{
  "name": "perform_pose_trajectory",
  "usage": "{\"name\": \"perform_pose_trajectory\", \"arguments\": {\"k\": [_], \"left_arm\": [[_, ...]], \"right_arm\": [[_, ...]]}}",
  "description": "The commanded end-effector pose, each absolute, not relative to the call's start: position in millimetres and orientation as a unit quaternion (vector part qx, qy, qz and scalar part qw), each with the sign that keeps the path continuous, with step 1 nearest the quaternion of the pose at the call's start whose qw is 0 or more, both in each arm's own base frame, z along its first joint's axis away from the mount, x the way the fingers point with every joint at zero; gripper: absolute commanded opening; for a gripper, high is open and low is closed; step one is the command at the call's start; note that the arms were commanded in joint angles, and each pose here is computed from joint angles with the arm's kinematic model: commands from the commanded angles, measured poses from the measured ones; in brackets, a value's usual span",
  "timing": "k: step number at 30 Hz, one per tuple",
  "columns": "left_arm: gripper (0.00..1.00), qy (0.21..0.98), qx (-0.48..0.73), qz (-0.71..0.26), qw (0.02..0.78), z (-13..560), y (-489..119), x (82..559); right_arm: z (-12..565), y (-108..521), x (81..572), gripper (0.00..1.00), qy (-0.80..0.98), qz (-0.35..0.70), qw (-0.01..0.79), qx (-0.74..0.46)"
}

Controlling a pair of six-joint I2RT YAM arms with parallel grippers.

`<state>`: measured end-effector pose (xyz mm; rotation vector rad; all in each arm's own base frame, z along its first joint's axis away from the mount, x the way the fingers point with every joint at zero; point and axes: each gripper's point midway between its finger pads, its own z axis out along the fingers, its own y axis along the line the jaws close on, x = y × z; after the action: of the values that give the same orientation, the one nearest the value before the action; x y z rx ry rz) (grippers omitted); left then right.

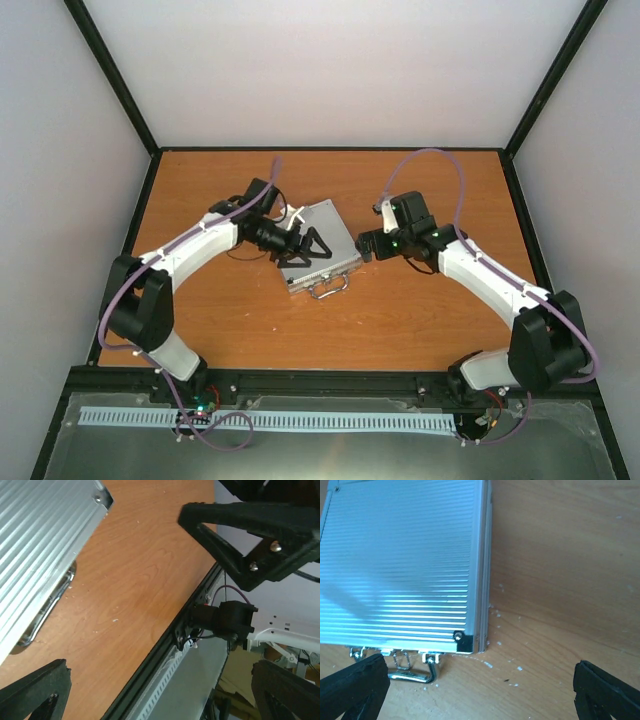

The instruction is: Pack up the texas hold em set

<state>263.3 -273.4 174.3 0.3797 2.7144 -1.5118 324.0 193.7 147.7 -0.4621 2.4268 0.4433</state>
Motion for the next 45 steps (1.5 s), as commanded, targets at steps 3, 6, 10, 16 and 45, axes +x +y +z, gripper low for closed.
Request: {"name": "perform_pose_trajectory", "arguments": {"k": [3,6,10,16,45], "left_arm": [[0.99,0.872,0.095,-0.469,0.105,204.6,-273.4,291.9],[0.99,0.883,0.050,-0.447,0.137,191.9,-261.6,297.5],[0.99,0.886,-0.017,-0.443,0.135,159.8,-246.9,286.1],[0.99,0.890,-0.067,-0.427,0.146,130.7,-226.1,269.6],[0.87,0.907,0.009,-0.398,0.137,92.5,-229.4,274.7]], "right_arm": [[153.5,215.5,315.6,0.99,0.912,0.229,0.276,-0.198],[143.0,225.1,306.3,0.97,0.916,0.262,0.241,-0.185],[123.7,237.2,291.2,0.89,0.919,0.307,0.192,-0.156],[89.7,251.9,267.8,0.76,0.908,0.374,0.148,-0.122],[62.9,284.3,250.5,0.73,0.859,0.482,0.083,-0.150]]}}
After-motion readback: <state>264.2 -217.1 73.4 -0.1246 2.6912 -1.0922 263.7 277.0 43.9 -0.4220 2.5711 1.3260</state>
